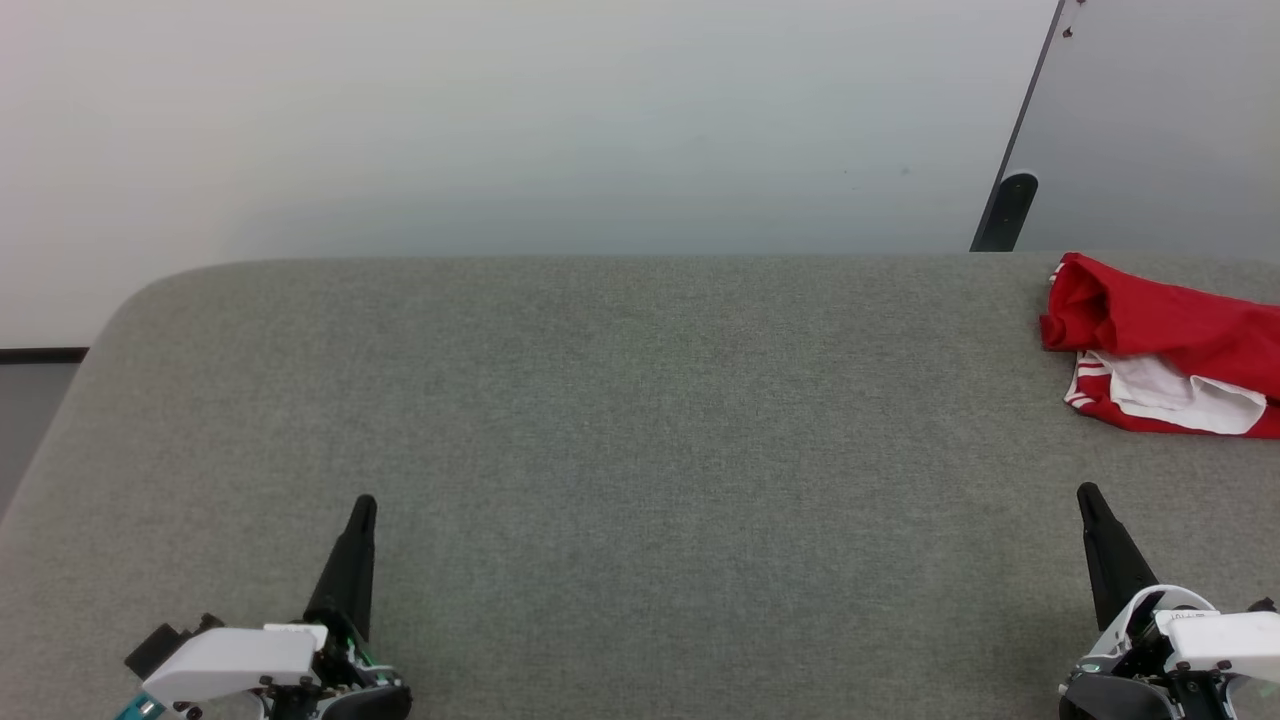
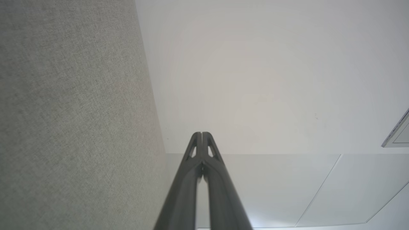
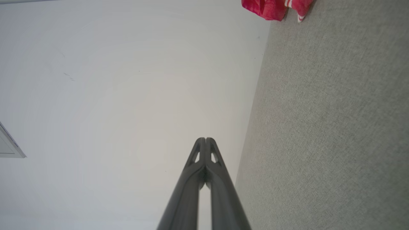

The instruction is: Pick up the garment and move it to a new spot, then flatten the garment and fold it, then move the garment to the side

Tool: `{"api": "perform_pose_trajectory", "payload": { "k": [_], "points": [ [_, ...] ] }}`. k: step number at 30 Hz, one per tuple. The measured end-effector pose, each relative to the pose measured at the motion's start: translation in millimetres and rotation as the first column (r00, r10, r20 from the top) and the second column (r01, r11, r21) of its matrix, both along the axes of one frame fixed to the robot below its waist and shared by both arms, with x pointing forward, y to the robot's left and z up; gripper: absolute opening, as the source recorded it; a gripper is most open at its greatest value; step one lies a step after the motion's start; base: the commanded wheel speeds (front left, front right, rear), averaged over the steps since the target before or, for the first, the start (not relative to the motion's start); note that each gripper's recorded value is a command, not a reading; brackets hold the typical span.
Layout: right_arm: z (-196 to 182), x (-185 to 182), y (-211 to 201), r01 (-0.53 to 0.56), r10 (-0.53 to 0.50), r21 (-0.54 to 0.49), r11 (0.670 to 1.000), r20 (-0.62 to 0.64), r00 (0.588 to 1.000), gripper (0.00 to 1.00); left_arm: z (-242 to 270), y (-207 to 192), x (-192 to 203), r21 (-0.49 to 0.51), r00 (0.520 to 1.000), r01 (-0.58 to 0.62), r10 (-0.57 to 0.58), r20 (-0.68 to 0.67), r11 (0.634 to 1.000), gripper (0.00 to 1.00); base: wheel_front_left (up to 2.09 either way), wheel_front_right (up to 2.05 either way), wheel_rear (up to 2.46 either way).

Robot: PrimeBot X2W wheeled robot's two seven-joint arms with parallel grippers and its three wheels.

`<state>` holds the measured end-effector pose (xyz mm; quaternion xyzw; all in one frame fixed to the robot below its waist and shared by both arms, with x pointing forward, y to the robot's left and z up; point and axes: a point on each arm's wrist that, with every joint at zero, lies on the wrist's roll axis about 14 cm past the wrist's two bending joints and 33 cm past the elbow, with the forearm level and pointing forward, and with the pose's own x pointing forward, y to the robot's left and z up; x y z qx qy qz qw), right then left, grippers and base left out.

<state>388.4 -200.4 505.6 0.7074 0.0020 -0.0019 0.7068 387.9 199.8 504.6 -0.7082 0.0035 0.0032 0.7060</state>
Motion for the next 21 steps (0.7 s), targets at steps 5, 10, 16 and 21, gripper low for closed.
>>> {"api": "perform_pose_trajectory", "payload": {
  "k": [5, 10, 16, 21],
  "points": [
    [-0.1, 0.0, 0.0, 0.0, 0.0, 0.0, 1.0, 0.0, 1.0, 0.0, 0.0, -0.1, 0.0, 0.0, 1.0, 0.0, 0.0, 0.0, 1.0, 0.0, 0.0, 0.0, 0.0],
    [0.0, 0.0, 0.0, 0.0, 0.0, 0.0, 1.0, 0.0, 1.0, 0.0, 0.1, -0.1, 0.0, 0.0, 1.0, 0.0, 0.0, 0.0, 1.0, 0.0, 0.0, 0.0, 0.0],
    [0.0, 0.0, 0.0, 0.0, 0.0, 0.0, 1.0, 0.0, 1.0, 0.0, 0.0, -0.1, 0.0, 0.0, 1.0, 0.0, 0.0, 0.0, 1.0, 0.0, 0.0, 0.0, 0.0],
    [0.0, 0.0, 0.0, 0.0, 0.0, 0.0, 1.0, 0.0, 1.0, 0.0, 0.0, -0.1, 0.0, 0.0, 1.0, 0.0, 0.0, 0.0, 1.0, 0.0, 0.0, 0.0, 0.0]
  ]
}}
